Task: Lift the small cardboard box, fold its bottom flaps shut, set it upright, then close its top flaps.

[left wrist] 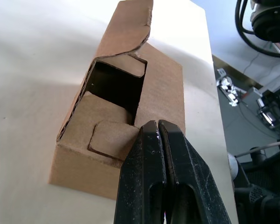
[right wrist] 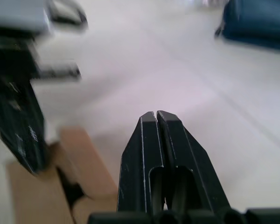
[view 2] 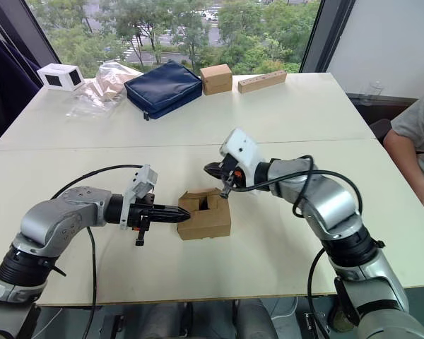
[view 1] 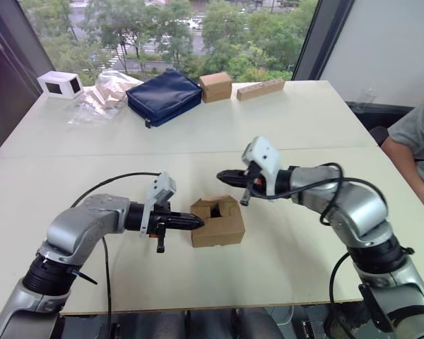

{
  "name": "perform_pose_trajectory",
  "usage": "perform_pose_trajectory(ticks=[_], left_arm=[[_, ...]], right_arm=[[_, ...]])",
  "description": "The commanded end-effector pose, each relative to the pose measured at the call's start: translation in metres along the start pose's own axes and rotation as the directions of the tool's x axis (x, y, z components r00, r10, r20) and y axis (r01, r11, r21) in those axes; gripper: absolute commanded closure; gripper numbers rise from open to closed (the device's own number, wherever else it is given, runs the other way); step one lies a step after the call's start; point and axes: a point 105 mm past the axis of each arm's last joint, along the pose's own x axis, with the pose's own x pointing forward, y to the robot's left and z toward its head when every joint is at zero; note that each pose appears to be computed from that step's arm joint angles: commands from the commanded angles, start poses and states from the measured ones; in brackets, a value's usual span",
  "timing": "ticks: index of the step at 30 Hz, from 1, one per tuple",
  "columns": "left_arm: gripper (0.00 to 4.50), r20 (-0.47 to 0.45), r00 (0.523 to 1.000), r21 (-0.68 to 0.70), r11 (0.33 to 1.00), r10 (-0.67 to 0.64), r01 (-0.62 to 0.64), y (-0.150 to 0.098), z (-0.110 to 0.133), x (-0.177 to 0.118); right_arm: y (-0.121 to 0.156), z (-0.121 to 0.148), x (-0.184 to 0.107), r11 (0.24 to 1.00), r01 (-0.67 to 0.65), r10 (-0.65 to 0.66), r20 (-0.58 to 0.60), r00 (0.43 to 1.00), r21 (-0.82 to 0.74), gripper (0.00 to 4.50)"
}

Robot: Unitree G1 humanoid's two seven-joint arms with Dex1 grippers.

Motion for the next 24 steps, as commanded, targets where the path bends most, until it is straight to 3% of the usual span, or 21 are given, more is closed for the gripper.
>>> perform_pose_trajectory(ticks=[1, 4, 8, 17, 24], left_arm=[[4.47, 0.003, 1.000, 0.035, 0.999, 0.005, -0.005, -0.003, 0.006, -0.004], [4.47, 0.001, 1.000, 0.038, 0.999, 0.011, -0.011, -0.003, 0.006, -0.005], [4.47, 0.002, 1.000, 0.039, 0.999, 0.015, -0.015, -0.003, 0.006, -0.006], [4.47, 0.016, 0.998, 0.043, 0.997, 0.061, -0.062, 0.004, 0.013, -0.025], [4.47, 0.080, 0.991, 0.048, 0.993, 0.104, -0.108, 0.016, 0.023, -0.012]], right_arm=[[0.009, -0.002, 0.003, 0.995, -0.045, 0.042, -0.033, 0.999, -0.087, 4.50], [0.029, -0.007, -0.001, 0.987, -0.144, 0.140, -0.049, 0.989, -0.077, 4.50], [0.036, -0.010, -0.004, 0.983, -0.172, 0.169, -0.059, 0.984, -0.064, 4.50], [0.038, -0.016, -0.003, 0.988, -0.144, 0.141, -0.058, 0.988, -0.050, 4.50], [0.037, -0.015, -0.002, 0.989, -0.136, 0.134, -0.050, 0.990, -0.053, 4.50]])
